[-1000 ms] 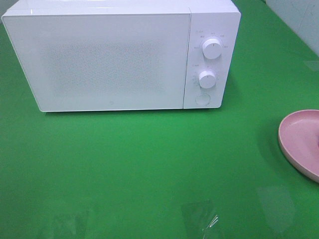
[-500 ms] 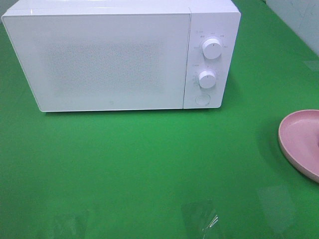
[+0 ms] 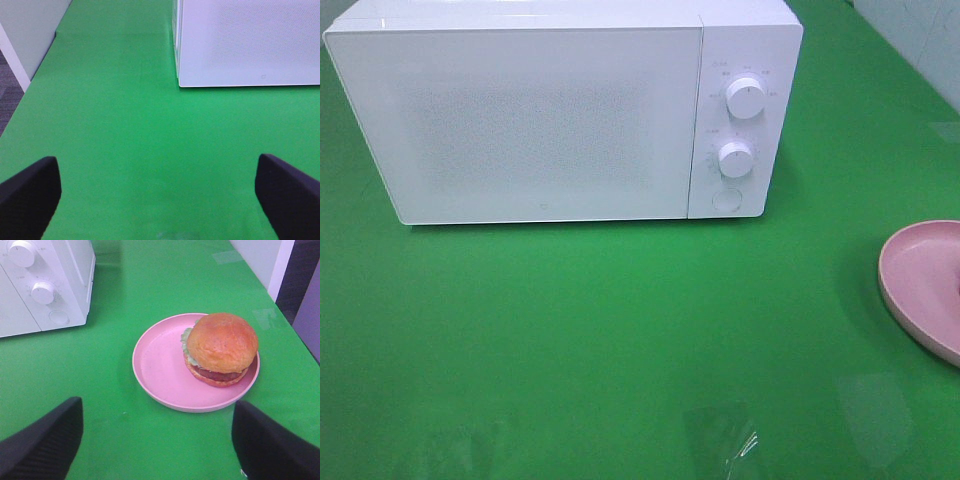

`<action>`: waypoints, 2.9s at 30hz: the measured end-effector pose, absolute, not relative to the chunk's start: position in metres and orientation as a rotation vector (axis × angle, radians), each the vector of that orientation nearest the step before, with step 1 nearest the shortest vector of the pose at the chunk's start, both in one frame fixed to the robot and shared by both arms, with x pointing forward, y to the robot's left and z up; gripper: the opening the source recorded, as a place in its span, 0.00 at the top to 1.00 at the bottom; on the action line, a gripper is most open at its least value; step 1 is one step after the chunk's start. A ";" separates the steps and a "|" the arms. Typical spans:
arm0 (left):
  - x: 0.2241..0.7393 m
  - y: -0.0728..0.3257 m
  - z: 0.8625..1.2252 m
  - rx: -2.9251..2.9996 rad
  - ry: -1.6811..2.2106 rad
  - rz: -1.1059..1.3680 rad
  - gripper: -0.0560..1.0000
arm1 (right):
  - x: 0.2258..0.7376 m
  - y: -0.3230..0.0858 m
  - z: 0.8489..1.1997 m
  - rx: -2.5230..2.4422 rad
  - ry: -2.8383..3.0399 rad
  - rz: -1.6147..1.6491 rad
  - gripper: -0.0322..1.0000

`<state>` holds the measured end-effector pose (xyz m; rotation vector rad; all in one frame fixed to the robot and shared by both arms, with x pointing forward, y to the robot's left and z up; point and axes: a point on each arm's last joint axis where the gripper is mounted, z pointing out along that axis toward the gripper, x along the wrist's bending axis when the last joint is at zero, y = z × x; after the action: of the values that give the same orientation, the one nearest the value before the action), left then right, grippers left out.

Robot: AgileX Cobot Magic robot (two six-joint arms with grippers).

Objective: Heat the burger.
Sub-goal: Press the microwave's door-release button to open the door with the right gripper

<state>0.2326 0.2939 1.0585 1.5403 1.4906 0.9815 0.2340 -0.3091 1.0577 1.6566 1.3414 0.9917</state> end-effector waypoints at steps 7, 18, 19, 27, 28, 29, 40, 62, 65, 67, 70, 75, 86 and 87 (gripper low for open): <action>0.233 0.294 1.058 1.540 1.491 0.982 0.01 | 0.234 -0.309 1.059 1.646 1.334 1.004 0.25; 0.233 0.294 1.058 1.540 1.491 0.982 0.01 | 0.260 -0.304 1.079 1.635 1.344 1.064 0.25; 0.233 0.294 1.058 1.540 1.491 0.982 0.01 | 0.268 -0.304 1.081 1.629 1.345 1.067 0.25; 0.233 0.294 1.058 1.540 1.491 0.982 0.01 | 0.297 -0.302 1.089 1.595 1.338 1.093 0.25; 0.233 0.294 1.058 1.540 1.491 0.982 0.01 | 0.304 -0.302 1.091 1.589 1.337 1.098 0.25; 0.233 0.294 1.058 1.540 1.491 0.982 0.01 | 0.308 -0.301 1.091 1.584 1.336 1.102 0.25; 0.233 0.294 1.058 1.540 1.491 0.982 0.01 | 0.349 -0.299 1.096 1.524 1.315 1.152 0.25; 0.233 0.294 1.058 1.540 1.491 0.982 0.01 | 0.438 -0.291 1.074 1.362 1.359 1.183 0.25; 0.233 0.294 1.058 1.540 1.491 0.982 0.01 | 0.446 -0.289 1.057 1.326 1.366 1.205 0.25; 0.233 0.294 1.058 1.540 1.491 0.982 0.01 | 0.448 -0.289 1.051 1.324 1.364 1.211 0.25; 0.233 0.294 1.058 1.540 1.491 0.982 0.01 | 0.450 -0.290 1.036 1.319 1.336 1.212 0.25; 0.233 0.294 1.058 1.540 1.491 0.982 0.01 | 0.449 -0.296 1.025 1.315 1.244 1.191 0.25; 0.233 0.294 1.058 1.540 1.491 0.982 0.01 | 0.442 -0.289 1.011 1.325 1.177 1.175 0.25; 0.233 0.294 1.058 1.540 1.491 0.982 0.01 | 0.442 -0.284 1.010 1.309 1.198 1.164 0.25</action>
<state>0.2326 0.2939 1.0585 1.5403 1.4906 0.9815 0.4424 -0.2840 1.0097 1.3089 1.1977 1.1642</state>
